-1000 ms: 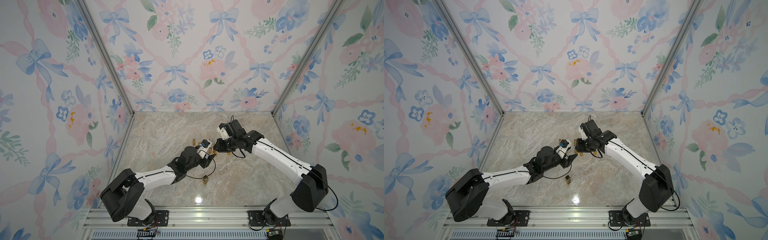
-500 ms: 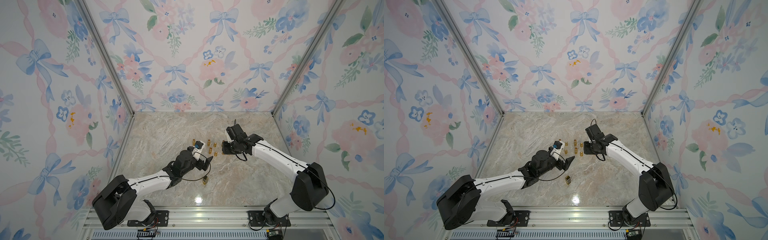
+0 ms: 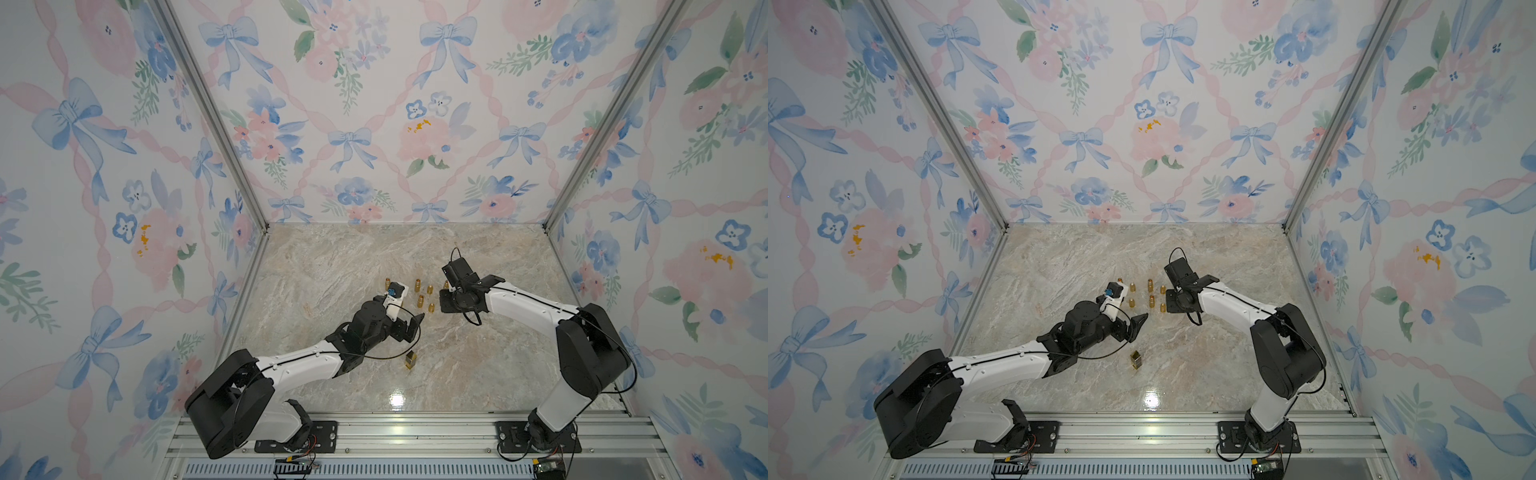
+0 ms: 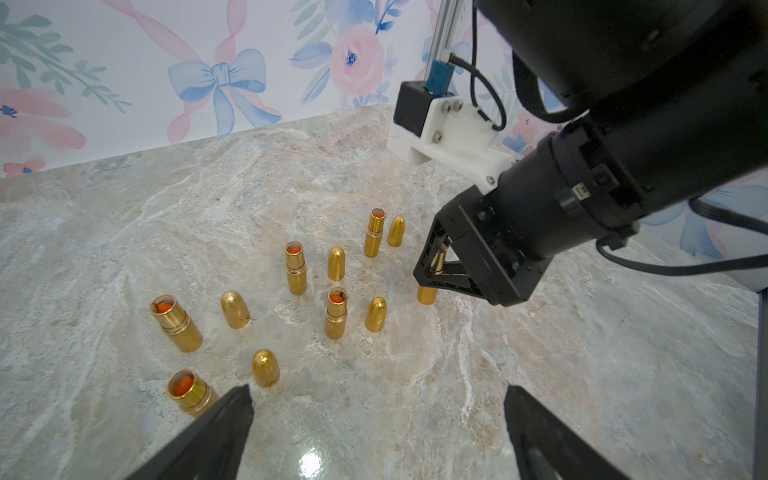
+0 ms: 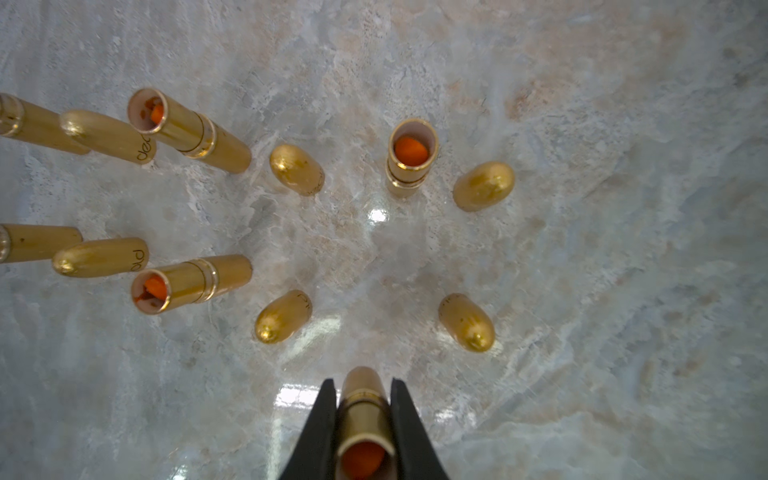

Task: Open the lipstick cap
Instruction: Place the lipstick at the center of the board.

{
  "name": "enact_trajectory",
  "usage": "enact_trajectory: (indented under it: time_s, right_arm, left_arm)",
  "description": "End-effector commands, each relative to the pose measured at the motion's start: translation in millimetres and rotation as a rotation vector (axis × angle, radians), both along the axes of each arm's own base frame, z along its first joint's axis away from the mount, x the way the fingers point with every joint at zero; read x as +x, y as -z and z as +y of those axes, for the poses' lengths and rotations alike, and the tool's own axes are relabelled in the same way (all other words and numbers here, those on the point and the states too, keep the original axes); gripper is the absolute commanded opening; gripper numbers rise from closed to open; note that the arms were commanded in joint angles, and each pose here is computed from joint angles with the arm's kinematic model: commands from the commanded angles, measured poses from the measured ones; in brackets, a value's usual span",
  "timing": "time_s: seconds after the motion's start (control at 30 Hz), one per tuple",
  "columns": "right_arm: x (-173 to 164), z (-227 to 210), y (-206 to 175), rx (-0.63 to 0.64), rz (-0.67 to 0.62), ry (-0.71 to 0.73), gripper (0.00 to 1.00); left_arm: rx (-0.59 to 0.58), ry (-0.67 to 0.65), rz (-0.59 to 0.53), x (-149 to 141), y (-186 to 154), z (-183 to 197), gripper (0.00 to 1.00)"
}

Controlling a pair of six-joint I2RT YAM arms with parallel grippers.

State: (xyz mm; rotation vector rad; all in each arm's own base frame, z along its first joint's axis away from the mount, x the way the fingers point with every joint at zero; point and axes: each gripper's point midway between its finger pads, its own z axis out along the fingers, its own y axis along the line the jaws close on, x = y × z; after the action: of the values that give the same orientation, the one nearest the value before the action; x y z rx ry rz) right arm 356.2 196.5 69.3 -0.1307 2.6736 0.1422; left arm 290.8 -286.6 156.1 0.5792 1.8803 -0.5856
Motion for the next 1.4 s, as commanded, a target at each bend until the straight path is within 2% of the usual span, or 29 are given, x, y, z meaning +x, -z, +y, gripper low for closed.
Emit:
enact_trajectory:
  time_s: [0.0, 0.63, 1.03, 1.23, 1.37]
  right_arm:
    - [8.6, -3.9, 8.4, -0.036, -0.026, 0.002, 0.20]
    - [14.7, -7.1, 30.6, -0.108, -0.022, -0.014, 0.22]
    - [15.8, -1.7, 21.9, -0.103, -0.031, -0.025, 0.32]
    - [17.4, 1.0, 5.7, -0.091, -0.049, -0.029, 0.36]
    - [15.9, 1.9, -8.9, -0.087, -0.052, -0.031, 0.42]
  left_arm:
    - [-0.001, -0.030, 0.017, 7.2, 0.3, 0.5, 0.98]
    - [0.035, -0.035, 0.018, 14.3, 6.8, -3.4, 0.98]
    - [0.044, -0.047, 0.013, 14.2, 7.2, 0.9, 0.98]
    - [0.047, -0.048, 0.010, 13.3, 6.5, 2.2, 0.98]
    - [0.045, -0.047, 0.017, 10.3, 6.1, 4.4, 0.98]
